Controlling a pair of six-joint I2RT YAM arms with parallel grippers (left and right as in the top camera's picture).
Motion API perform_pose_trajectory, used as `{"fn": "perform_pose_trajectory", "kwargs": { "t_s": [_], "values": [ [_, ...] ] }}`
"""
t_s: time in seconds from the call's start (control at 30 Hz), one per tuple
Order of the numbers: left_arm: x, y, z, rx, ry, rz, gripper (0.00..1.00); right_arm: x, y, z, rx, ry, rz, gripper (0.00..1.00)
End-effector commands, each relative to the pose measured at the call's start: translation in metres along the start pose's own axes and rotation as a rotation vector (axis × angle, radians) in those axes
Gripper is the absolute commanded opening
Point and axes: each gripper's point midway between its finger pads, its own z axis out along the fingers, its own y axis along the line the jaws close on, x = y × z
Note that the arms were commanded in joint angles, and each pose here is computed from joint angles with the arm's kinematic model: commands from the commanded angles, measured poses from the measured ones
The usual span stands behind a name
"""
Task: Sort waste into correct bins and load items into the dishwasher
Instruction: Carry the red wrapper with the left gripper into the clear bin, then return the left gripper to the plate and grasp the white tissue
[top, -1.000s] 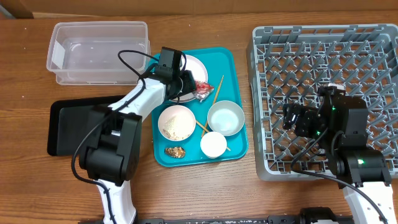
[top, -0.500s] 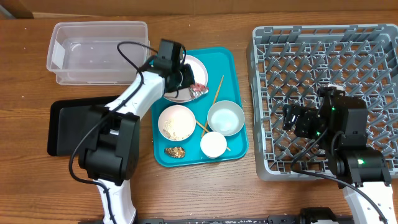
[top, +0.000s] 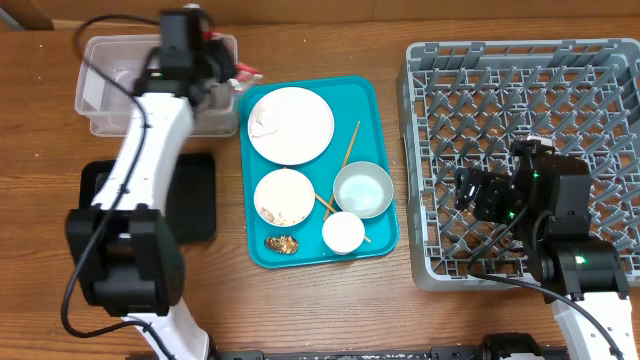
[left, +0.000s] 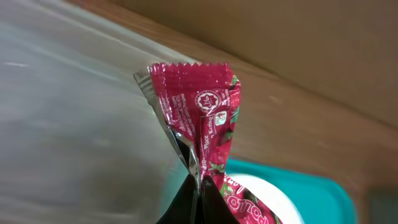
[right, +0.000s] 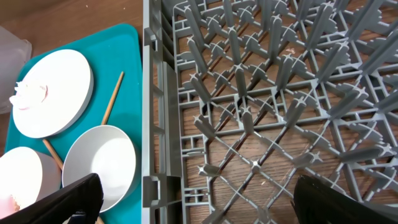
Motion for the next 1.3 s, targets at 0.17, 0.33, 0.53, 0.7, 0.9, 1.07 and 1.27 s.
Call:
{"fn": "perform_pose_trajectory", "kwargs": {
  "t_s": [0.17,0.33,0.53,0.7,0.9,1.07,1.27],
  "values": [
    [-0.028,0.071,0.001,-0.178,-0.074,-0.052,0.11,-0.011,0.004,-0.006,-0.005,-0.029,-0.005,1.00],
    [-0.031,0.070,0.003,-0.159,-0.080,-0.052,0.59,-0.009,0.003,-0.006,-0.003,-0.025,-0.005,1.00],
    [-0.017,0.014,0.001,0.027,-0.021,0.111,0.68,-0.008,0.003,-0.006,-0.001,-0.018,-0.004,1.00],
    [0.029,-0.038,0.000,0.102,0.075,0.377,0.65,-0.008,0.003,-0.006,-0.001,-0.017,-0.004,1.00],
    [0.084,-0.064,0.008,0.002,0.164,0.640,0.71,-0.008,0.003,-0.006,-0.001,-0.018,-0.004,1.00],
    [0.109,-0.055,0.032,-0.102,0.208,0.698,0.73,-0.007,0.003,-0.006,0.000,-0.013,-0.003,1.00],
    [0.131,-0.037,0.057,-0.157,0.270,0.714,0.73,-0.005,0.002,-0.006,0.002,-0.005,-0.003,1.00]
  ]
}}
